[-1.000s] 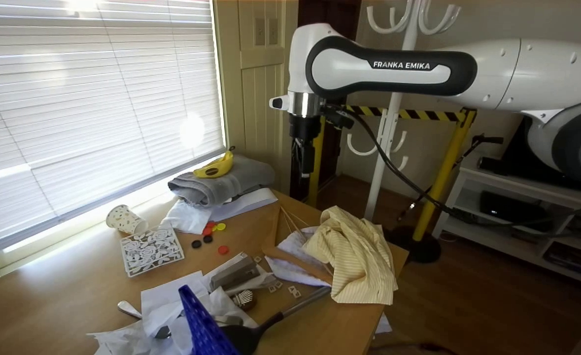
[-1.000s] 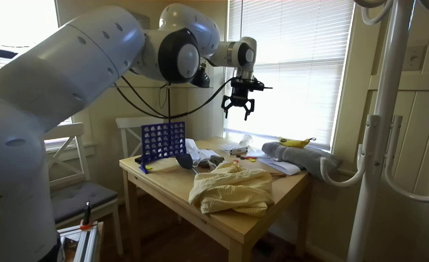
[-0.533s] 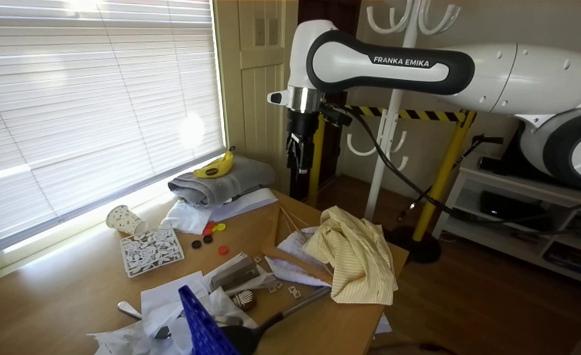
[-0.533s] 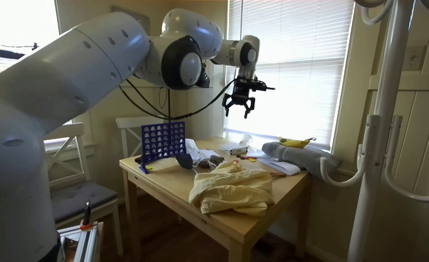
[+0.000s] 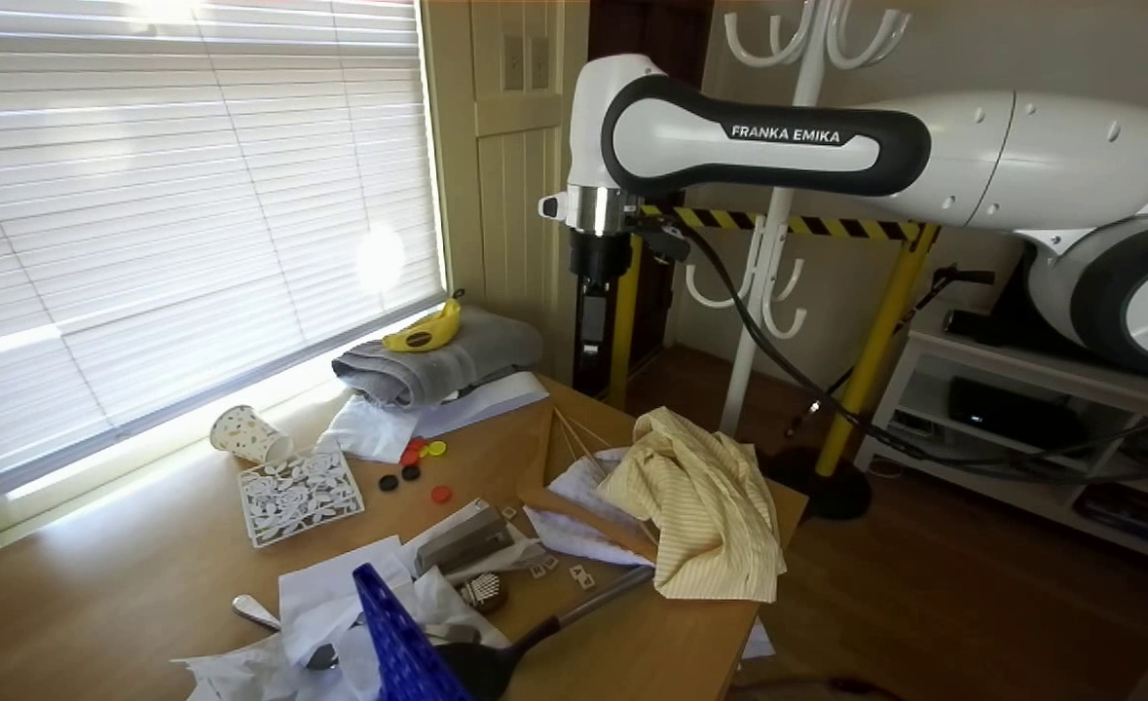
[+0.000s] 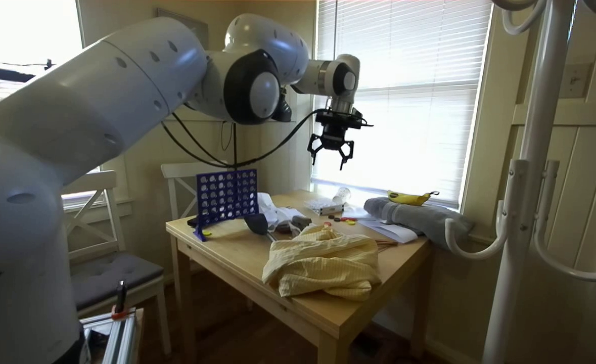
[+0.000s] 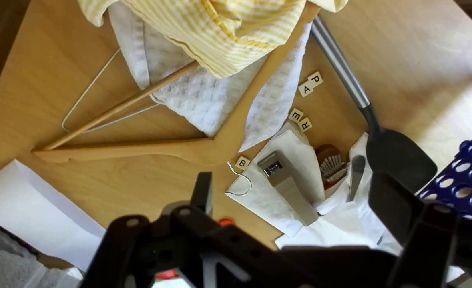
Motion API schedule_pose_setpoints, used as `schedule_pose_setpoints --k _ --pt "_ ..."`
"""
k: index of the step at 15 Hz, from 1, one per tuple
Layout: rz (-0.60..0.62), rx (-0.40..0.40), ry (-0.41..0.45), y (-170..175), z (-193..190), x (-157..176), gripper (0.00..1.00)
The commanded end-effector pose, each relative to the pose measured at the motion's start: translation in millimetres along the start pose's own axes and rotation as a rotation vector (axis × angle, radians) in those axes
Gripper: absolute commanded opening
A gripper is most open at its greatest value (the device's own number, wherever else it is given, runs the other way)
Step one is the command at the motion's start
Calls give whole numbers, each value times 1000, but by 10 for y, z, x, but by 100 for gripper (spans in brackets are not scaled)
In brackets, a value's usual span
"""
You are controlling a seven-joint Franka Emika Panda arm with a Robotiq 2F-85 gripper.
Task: Hang the white towel on the coat rack
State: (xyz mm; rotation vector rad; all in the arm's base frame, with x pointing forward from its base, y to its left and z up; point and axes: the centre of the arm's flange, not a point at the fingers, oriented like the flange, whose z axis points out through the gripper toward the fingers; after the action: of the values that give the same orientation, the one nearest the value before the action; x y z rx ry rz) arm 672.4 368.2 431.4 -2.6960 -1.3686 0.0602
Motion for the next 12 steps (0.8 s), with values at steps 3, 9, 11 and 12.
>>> schedule_pose_setpoints --k 3,9,11,12 --pt "137 11 -30 -44 143 8 100" --pt "168 -24 -81 210 260 -32 100" --pt "143 -59 -91 453 399 -121 100" --pt "132 -82 -109 603 497 -138 100"
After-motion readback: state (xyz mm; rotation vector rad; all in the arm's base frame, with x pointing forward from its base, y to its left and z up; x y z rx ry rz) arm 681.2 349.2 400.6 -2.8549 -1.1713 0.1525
